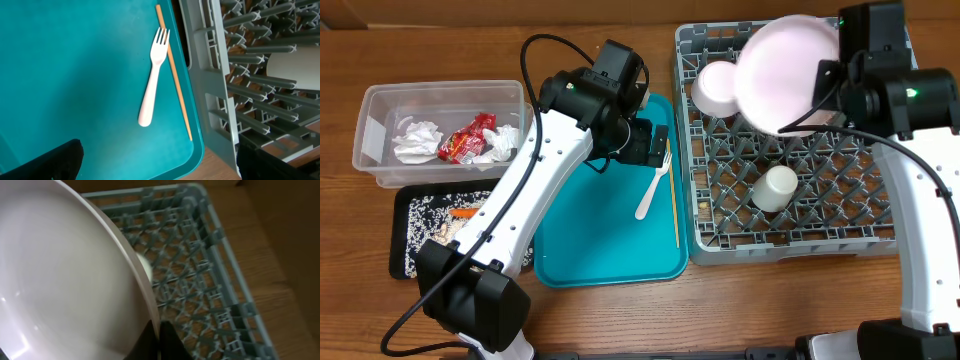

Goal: Sort waste into correct bins and load items into the dishwasher
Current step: 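Grasp the plate rim with the right gripper and open the left gripper, then lower the plate upright into the rack's right side with the right gripper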

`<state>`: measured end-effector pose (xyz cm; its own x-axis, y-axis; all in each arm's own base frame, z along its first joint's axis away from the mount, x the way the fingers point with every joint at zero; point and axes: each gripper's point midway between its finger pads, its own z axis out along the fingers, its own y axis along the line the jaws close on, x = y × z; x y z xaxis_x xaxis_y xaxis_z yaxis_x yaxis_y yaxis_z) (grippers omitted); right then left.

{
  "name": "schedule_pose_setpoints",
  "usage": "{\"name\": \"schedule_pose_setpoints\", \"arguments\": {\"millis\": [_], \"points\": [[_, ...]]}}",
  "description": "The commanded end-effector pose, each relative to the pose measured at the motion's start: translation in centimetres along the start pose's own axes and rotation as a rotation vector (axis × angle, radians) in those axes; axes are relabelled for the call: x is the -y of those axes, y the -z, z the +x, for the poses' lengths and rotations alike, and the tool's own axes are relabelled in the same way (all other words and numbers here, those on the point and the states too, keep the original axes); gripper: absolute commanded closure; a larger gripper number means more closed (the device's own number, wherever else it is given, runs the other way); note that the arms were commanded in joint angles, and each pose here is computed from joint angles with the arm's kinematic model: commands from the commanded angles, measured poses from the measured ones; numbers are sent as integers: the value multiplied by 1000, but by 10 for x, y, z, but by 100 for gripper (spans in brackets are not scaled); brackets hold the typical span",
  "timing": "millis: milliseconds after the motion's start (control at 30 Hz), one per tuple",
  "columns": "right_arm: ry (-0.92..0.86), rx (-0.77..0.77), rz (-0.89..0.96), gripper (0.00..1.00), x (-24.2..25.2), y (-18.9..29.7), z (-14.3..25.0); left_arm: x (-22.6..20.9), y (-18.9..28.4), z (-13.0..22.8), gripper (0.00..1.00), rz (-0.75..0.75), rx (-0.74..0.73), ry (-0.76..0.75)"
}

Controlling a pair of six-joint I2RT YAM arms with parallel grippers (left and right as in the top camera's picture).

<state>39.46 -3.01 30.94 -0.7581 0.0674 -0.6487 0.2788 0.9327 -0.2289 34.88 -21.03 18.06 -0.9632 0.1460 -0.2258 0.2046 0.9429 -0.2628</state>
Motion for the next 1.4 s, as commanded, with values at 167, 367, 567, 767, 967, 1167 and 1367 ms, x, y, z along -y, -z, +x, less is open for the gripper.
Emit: {"name": "schedule_pose_setpoints", "arguments": {"millis": [167, 367, 567, 767, 967, 1167, 1367], "points": [[136, 103, 302, 96, 52, 13, -27, 3, 5, -7, 0, 14, 22, -27], [132, 168, 458, 96, 68, 7, -41, 3, 5, -7, 0, 14, 22, -27], [259, 141, 654, 96, 78, -18, -29, 3, 6, -7, 0, 14, 22, -26], [310, 44, 728, 96, 86, -48, 10, 3, 6, -7, 0, 14, 22, -27], [319, 4, 738, 96, 87, -70, 37, 3, 6, -7, 0, 14, 22, -26], [333, 4, 693, 96, 79, -76, 40, 3, 6, -7, 0, 14, 22, -27], [356, 15, 640, 96, 64, -78, 41, 3, 6, -7, 0, 14, 22, -26]]}}
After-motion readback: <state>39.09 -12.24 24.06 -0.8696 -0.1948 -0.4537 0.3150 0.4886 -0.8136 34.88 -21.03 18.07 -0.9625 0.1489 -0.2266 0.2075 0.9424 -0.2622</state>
